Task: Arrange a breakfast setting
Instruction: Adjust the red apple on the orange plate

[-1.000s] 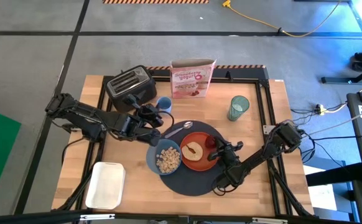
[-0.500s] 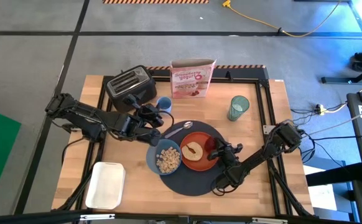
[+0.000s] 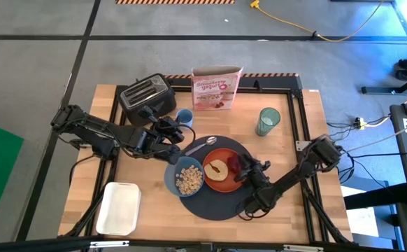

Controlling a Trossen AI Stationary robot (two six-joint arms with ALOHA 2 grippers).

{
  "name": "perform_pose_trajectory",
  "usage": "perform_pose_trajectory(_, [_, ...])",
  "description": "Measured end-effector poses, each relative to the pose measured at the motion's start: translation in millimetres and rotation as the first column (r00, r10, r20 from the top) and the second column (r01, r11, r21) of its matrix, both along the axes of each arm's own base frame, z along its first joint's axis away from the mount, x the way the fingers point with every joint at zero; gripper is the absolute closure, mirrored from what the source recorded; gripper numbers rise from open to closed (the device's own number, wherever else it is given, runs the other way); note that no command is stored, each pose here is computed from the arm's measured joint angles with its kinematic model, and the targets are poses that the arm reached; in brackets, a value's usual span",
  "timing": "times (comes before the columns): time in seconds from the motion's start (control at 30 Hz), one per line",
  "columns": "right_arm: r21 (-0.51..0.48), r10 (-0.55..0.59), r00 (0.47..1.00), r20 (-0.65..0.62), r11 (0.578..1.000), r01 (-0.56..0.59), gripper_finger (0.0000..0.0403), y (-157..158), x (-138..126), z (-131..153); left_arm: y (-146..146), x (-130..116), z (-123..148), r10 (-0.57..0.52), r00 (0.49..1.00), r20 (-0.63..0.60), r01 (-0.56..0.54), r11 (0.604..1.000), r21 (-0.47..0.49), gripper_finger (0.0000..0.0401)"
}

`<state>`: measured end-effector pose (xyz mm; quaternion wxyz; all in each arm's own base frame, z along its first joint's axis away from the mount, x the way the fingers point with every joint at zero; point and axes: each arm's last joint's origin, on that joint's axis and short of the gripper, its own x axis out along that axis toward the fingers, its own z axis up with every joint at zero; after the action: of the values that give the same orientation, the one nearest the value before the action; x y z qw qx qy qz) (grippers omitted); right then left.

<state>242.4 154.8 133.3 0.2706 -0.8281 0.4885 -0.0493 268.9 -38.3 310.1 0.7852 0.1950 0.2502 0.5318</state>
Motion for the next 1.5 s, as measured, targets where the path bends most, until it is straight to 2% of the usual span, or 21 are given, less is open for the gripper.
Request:
perform_pose_trajectory(0.1, [0.093,-0.034,0.982,0.187,0.995,0.016,0.029,-2.8,-3.9,13.6,0.0,0.0,-0.1,0.0,1.0,0.002,0.0,1.0,-0.001,0.0015])
perform_pose_trajectory(0.2, [0.249,-0.128,0.905,0.405,0.968,0.025,0.029,-9.3,-11.7,36.5,0.7,0.3,-0.2,0.001,1.0,0.004,-0.001,1.0,-0.009,0.0015])
perform_pose_trajectory(0.3, [0.408,-0.262,0.754,0.602,0.913,-0.009,0.029,-21.0,-20.8,65.6,4.5,1.6,-1.2,0.001,1.0,0.001,-0.001,0.999,-0.05,0.0015])
perform_pose_trajectory(0.43, [0.594,-0.492,0.462,0.738,0.798,-0.099,0.029,-44.7,-31.4,108.0,10.4,3.2,-3.8,0.005,1.0,-0.005,-0.006,0.995,-0.099,0.0015])
perform_pose_trajectory(0.6, [0.719,-0.72,0.106,0.685,0.647,-0.255,0.029,-77.5,-49.5,151.7,12.9,3.9,-17.4,0.012,1.0,-0.007,-0.012,0.994,-0.106,0.0015])
perform_pose_trajectory(0.7, [0.788,-0.841,-0.046,0.54,0.524,-0.324,0.029,-96.7,-61.7,170.3,13.4,5.0,-32.1,-0.003,1.0,-0.006,0.002,0.99,-0.143,0.0015])
perform_pose_trajectory(0.77, [0.83,-0.911,-0.117,0.395,0.408,-0.381,0.029,-107.5,-67.7,179.7,14.7,6.7,-43.7,-0.024,1.0,-0.001,0.023,0.98,-0.2,0.0015])
perform_pose_trajectory(0.8, [0.843,-0.938,-0.131,0.321,0.346,-0.411,0.029,-112.4,-69.6,183.8,15.5,8.2,-49.3,-0.045,0.999,-0.002,0.043,0.97,-0.237,0.0015])
perform_pose_trajectory(0.83, [0.854,-0.962,-0.123,0.244,0.273,-0.444,0.029,-115.9,-69.8,186.6,16.0,9.9,-55.3,-0.073,0.997,0.001,0.07,0.958,-0.279,0.0015])
perform_pose_trajectory(0.87, [0.859,-0.98,-0.092,0.174,0.197,-0.473,0.029,-118.3,-68.5,188.3,16.1,12.1,-60.9,-0.105,0.994,0.01,0.103,0.942,-0.32,0.0015])
perform_pose_trajectory(1.0, [0.815,-0.992,0.11,-0.062,-0.114,-0.568,0.0289,-122.6,-51.6,188.3,16.2,20.7,-79.9,-0.244,0.966,0.088,0.258,0.87,-0.421,0.0015])
perform_pose_trajectory(1.07, [0.791,-0.974,0.188,-0.129,-0.216,-0.573,0.0281,-122.4,-40.6,181.8,16.2,22.8,-86.3,-0.288,0.949,0.125,0.314,0.844,-0.435,0.0015])
perform_pose_trajectory(1.13, [0.785,-0.96,0.226,-0.166,-0.268,-0.558,0.026,-121.3,-29.5,171.9,17.0,22.8,-91.1,-0.306,0.942,0.141,0.336,0.833,-0.44,0.0015])
perform_pose_trajectory(1.27, [0.835,-0.946,0.228,-0.23,-0.313,-0.454,0.0189,-118.8,-11.5,146.8,18.1,19.7,-97.0,-0.31,0.944,0.11,0.326,0.835,-0.443,0.0015])
perform_pose_trajectory(1.37, [0.834,-0.918,0.24,-0.316,-0.389,-0.392,0.0125,-114.7,0.6,132.4,18.3,18.2,-98.7,-0.316,0.945,0.083,0.319,0.837,-0.445,0.0015])
perform_pose_trajectory(1.43, [0.832,-0.909,0.197,-0.367,-0.416,-0.368,0.0094,-112.7,7.1,122.1,18.3,18.1,-98.9,-0.326,0.943,0.068,0.322,0.839,-0.439,0.0015])
perform_pose_trajectory(1.5, [0.824,-0.887,0.175,-0.428,-0.462,-0.329,0.0076,-110.0,12.3,112.2,18.8,18.4,-98.6,-0.332,0.941,0.061,0.325,0.841,-0.432,0.0015])
